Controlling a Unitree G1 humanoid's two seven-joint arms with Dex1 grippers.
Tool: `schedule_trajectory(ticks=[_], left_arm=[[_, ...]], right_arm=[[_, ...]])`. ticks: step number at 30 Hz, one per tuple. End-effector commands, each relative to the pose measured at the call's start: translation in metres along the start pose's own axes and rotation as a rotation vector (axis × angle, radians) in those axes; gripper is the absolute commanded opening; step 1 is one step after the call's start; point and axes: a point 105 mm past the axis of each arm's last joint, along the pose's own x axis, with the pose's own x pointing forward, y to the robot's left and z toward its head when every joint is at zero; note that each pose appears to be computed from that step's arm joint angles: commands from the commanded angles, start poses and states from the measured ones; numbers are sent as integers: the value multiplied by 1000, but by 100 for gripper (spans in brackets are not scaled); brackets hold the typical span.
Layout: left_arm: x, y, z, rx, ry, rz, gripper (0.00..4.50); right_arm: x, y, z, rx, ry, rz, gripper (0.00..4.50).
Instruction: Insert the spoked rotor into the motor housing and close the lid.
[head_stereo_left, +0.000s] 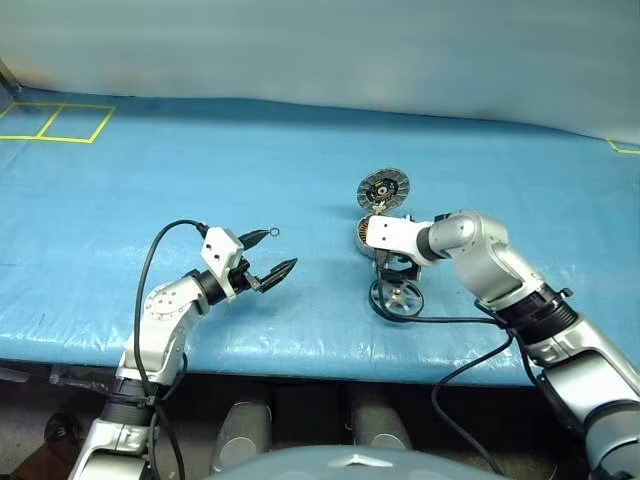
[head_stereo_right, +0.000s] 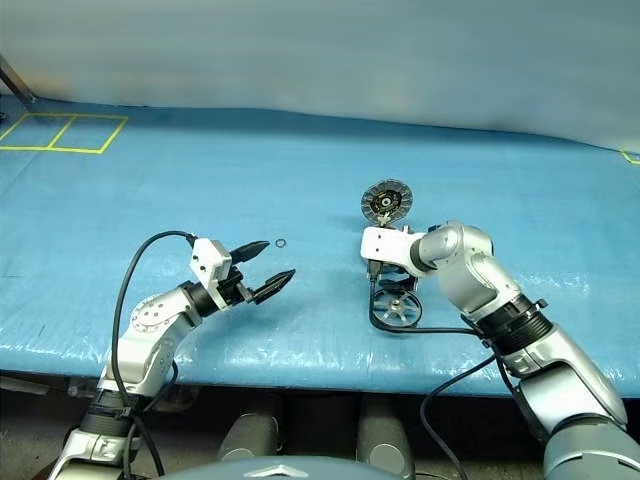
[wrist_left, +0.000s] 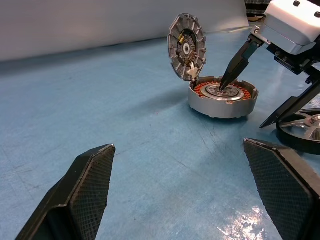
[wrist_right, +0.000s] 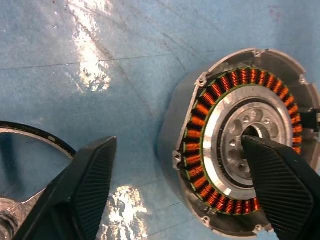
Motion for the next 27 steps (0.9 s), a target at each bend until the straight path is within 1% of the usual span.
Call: schedule_trajectory(ticks=[1, 5, 7, 9, 10, 11, 15, 18, 22, 24, 27], left_arm=[[0, -2, 11, 38, -42, 3, 450], [-1, -3, 10, 36, -41, 11, 450], [-2, -3, 8, 35, -38, 16, 450], [-3, -3, 8, 34, -37, 19, 450], [-3, -3, 8, 34, -37, 20, 450], [-3, -3, 7, 33, -36, 21, 450], [-5, -2, 8, 35, -33, 23, 450], [-6, 0, 7, 41, -24, 23, 450], [-7, 1, 7, 47, -14, 19, 450], [-8, 2, 7, 50, -11, 19, 450], [-8, 3, 8, 55, -6, 19, 450]], right_arm=[[-1, -7, 1, 27, -10, -3, 361], [3, -8, 1, 47, -14, 10, 361], [4, -8, 2, 55, -18, 15, 325], [4, -8, 2, 57, -19, 16, 270], [5, -8, 2, 58, -18, 12, 233], [5, -8, 2, 59, -18, 11, 218], [5, -7, 5, 68, -43, -7, 217], [4, -5, 15, 72, -92, -26, 217], [1, 4, 41, 17, -169, -56, 217], [-1, 15, 61, -7, -236, -47, 217], [-3, 33, 81, -40, -299, -22, 217]])
